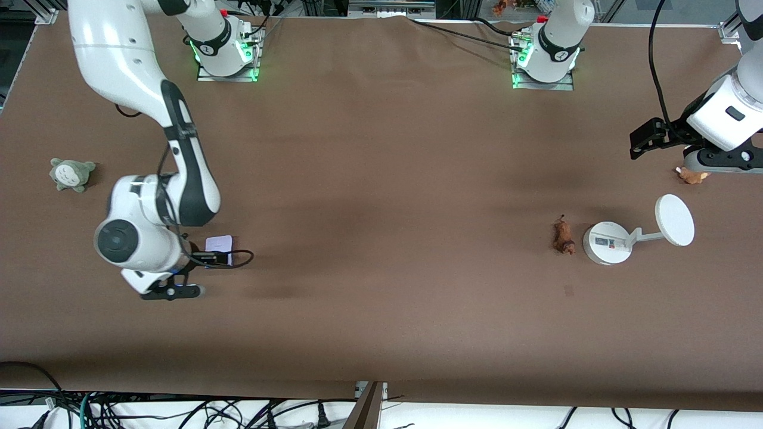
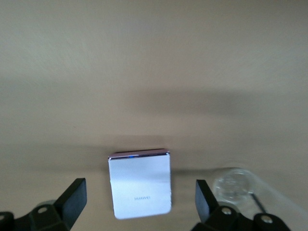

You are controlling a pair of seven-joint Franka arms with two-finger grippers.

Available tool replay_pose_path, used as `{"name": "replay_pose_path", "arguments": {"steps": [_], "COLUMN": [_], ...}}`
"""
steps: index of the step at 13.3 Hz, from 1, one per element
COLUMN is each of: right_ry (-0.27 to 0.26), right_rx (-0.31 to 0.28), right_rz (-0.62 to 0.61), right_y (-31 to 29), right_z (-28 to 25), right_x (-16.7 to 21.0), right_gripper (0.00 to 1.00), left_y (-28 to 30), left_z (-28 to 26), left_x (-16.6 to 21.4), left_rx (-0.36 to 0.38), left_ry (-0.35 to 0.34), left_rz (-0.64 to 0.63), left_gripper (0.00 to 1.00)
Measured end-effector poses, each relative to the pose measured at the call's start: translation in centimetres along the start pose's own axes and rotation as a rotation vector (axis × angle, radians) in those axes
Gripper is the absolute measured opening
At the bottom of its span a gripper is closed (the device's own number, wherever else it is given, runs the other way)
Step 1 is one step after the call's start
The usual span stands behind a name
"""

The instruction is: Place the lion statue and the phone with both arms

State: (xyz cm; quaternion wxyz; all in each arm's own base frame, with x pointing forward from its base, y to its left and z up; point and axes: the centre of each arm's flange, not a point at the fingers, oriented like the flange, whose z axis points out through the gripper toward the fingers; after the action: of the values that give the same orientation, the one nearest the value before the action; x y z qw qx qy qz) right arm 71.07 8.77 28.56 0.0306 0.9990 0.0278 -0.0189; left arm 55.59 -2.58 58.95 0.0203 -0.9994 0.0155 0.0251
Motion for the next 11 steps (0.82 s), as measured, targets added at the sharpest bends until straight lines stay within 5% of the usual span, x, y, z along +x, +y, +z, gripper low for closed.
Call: {"name": "replay_pose_path", "arguments": {"steps": [4,11], "right_ry": [0.087,0.013], "right_rx": [0.022,0.03], "right_rz": [0.018,-0.044], "right_y": [1.8,6.8], "right_z": [-9.3,-19.1], "right_x": [-0.7,-4.3], "right_gripper": [1.0,1.0], "left_y": [0.0,0.0], "left_z": [0.0,0.0], "left_x": [0.0,0.0], "left_rx": [0.0,0.0], "left_ry": [0.0,0.0], "left_rz": [0.0,0.0], "left_gripper": [1.0,1.0]}}
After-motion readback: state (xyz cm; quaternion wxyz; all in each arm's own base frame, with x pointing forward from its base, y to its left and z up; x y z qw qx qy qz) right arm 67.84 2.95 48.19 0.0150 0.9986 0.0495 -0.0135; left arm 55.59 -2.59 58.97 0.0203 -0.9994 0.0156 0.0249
